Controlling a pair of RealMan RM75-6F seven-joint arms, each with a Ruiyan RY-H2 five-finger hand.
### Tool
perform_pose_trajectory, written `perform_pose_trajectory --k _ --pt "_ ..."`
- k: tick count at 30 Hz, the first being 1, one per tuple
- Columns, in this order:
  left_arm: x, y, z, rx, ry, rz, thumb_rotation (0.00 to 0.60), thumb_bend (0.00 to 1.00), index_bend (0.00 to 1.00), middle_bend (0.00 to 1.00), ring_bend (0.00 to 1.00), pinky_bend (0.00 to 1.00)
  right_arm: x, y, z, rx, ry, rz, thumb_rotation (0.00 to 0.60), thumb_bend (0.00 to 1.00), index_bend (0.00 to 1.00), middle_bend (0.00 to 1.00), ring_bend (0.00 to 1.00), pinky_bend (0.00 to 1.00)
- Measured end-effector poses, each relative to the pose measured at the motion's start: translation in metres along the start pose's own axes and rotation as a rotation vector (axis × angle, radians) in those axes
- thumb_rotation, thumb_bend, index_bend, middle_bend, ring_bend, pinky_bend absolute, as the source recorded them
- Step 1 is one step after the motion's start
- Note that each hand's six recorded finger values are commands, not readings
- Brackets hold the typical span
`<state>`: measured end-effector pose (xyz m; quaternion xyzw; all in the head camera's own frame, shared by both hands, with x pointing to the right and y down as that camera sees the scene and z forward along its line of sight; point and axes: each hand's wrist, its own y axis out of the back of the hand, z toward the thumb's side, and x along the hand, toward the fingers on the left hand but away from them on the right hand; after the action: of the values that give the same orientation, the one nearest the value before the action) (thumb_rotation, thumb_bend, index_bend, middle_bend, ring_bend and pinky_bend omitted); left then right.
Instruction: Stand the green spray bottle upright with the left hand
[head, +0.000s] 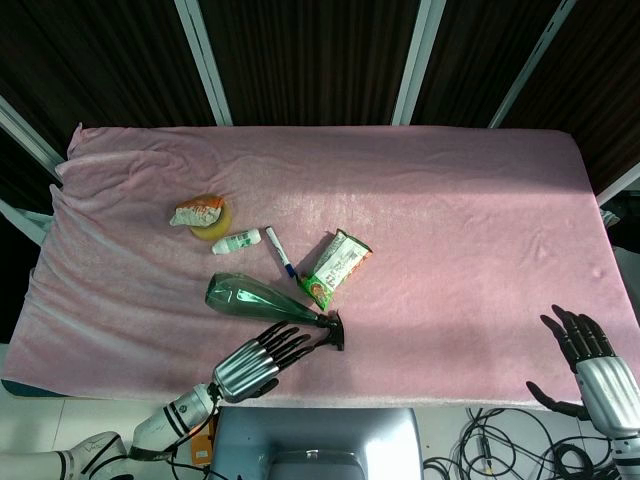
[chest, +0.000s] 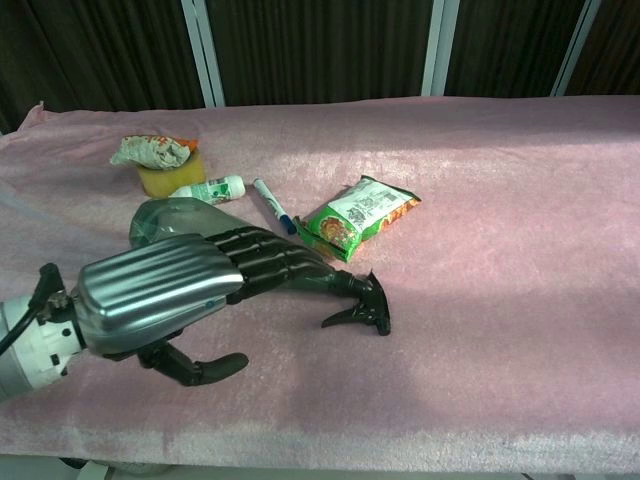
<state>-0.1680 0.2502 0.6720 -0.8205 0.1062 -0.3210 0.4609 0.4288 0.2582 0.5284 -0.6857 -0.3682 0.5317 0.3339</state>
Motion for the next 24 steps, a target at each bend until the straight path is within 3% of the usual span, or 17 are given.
perform_pose_trajectory --k 9,15,19,24 --pt "0.053 -0.012 -0.01 0.311 0.116 0.002 0.6 0.38 0.0 0.04 0.0 0.0 0.0 0.01 -0.005 -0.036 0.0 -0.015 0.6 0.37 0.0 0.0 0.0 0.02" --pt "0.071 -0.023 -0.03 0.428 0.211 -0.031 0.6 0.38 0.01 0.09 0.0 0.0 0.003 0.019 -0.009 -0.056 0.0 -0.04 0.6 0.37 0.0 0.0 0.0 0.02" --pt "0.072 -0.027 -0.035 0.445 0.238 -0.051 0.6 0.38 0.12 0.17 0.03 0.0 0.005 0.021 -0.01 -0.06 0.001 -0.047 0.6 0.37 0.0 0.0 0.0 0.02" --pt "0.072 -0.028 -0.039 0.47 0.258 -0.05 0.6 0.38 0.31 0.31 0.13 0.0 0.005 0.02 -0.009 -0.058 0.005 -0.042 0.6 0.37 0.0 0.0 0.0 0.02"
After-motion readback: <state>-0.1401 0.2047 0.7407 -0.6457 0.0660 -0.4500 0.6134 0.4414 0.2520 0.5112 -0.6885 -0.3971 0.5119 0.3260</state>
